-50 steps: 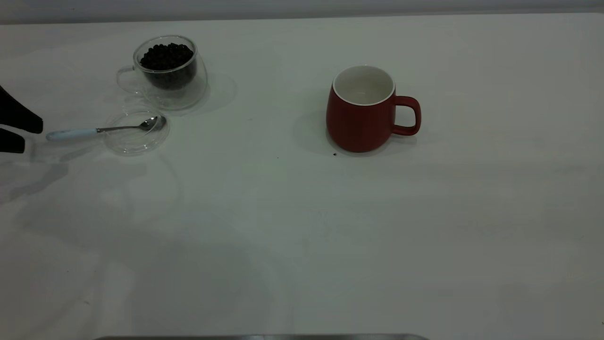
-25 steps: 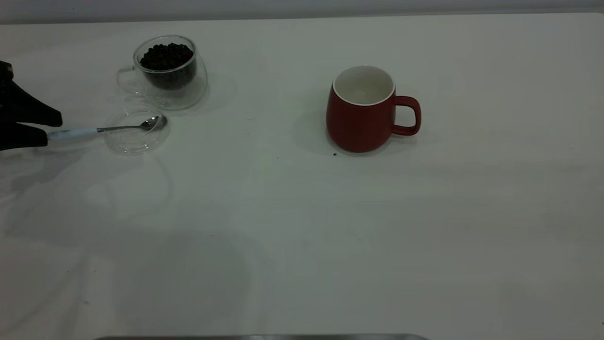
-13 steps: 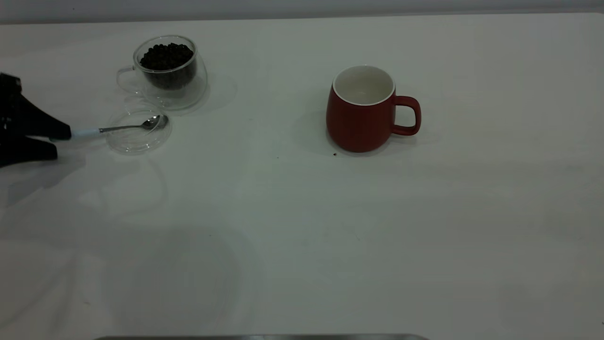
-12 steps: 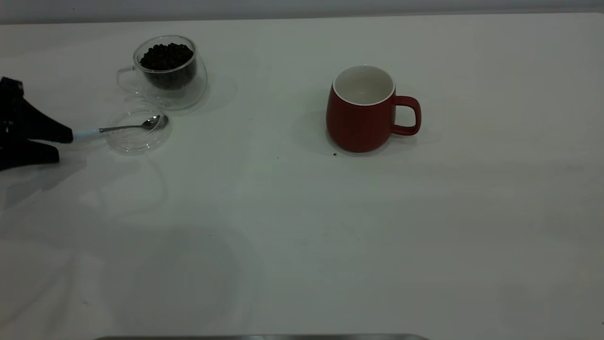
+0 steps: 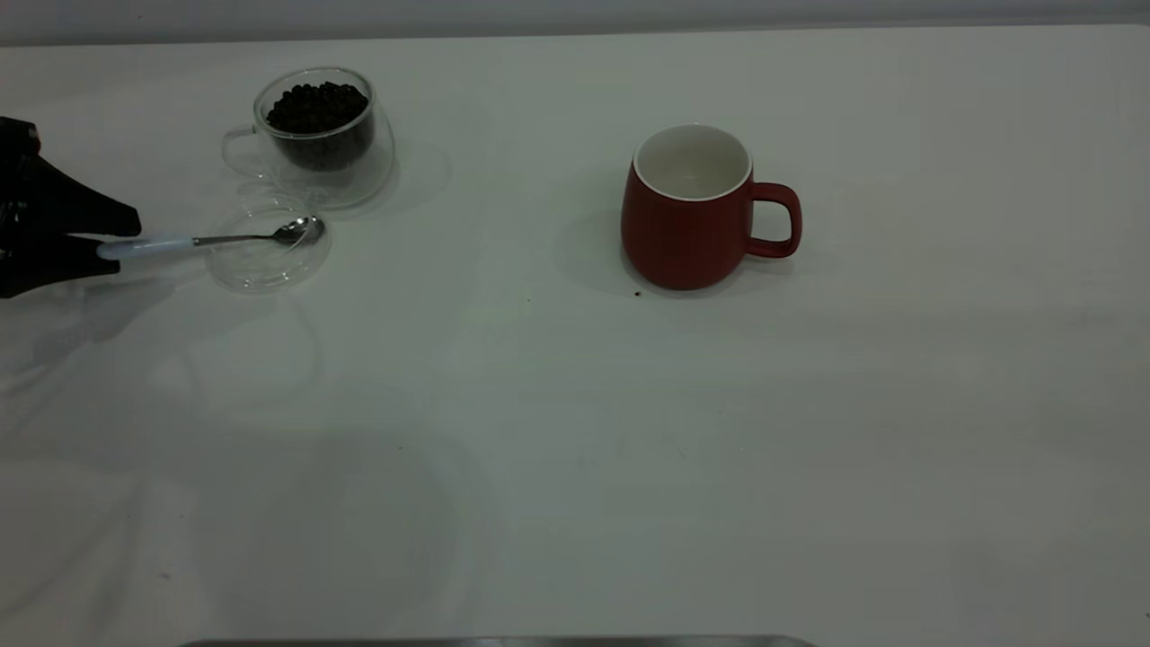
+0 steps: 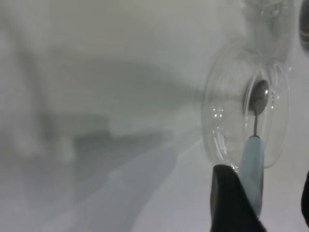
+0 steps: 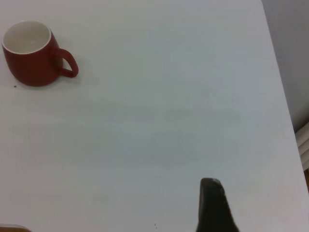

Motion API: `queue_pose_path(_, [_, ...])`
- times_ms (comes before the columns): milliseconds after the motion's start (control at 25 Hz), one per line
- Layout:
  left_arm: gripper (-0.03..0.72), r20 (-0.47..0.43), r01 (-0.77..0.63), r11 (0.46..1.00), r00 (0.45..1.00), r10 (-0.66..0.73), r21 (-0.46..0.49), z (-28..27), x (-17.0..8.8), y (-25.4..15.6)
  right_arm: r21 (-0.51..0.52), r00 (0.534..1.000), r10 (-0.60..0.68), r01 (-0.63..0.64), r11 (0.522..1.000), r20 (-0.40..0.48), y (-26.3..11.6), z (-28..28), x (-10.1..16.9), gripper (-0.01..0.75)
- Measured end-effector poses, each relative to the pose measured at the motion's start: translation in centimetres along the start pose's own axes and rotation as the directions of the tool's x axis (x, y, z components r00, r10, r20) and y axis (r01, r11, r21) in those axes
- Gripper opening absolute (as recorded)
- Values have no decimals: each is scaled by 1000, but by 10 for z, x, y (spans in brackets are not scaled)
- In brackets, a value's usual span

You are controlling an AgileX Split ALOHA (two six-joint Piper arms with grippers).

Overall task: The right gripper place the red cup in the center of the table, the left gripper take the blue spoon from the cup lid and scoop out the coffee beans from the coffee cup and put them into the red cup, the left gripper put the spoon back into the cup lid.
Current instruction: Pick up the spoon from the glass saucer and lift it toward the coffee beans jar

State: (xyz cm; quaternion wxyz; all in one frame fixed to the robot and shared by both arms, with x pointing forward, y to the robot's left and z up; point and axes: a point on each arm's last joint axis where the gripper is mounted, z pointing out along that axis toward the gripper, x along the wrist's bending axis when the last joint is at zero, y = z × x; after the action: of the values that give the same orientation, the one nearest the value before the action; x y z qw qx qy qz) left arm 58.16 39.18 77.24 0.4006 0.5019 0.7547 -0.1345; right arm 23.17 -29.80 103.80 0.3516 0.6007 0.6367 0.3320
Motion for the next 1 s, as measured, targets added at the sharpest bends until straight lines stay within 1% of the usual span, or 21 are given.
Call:
queue_pose_path(360, [365, 27, 0, 1000, 1000, 0, 4, 0, -2, 0, 0, 1000, 0, 0, 1000, 0, 0, 0, 0, 496])
queue_pose_path(520, [301, 59, -1, 1000, 998, 0, 10, 0, -5, -1, 0, 1000, 0, 0, 1000, 0, 0, 0, 0, 496])
queue_pose_path(640, [227, 73, -1, 1000, 997, 0, 12, 0, -6, -1, 0, 1000, 0, 0, 1000, 0, 0, 0, 0, 496])
queue_pose_path(760, [169, 79, -1, 1000, 997, 0, 13, 0, -7, -1, 0, 1000, 0, 0, 1000, 0, 0, 0, 0, 496])
queue_pose_path(840, [148, 85, -4, 1000, 996, 2, 14, -1, -8, -1, 0, 1000, 0, 0, 1000, 0, 0, 0, 0, 496])
queue_pose_path(1000, [136, 105, -6, 1000, 994, 4, 17, -1, -9, -2, 0, 1000, 0, 0, 1000, 0, 0, 0, 0, 496])
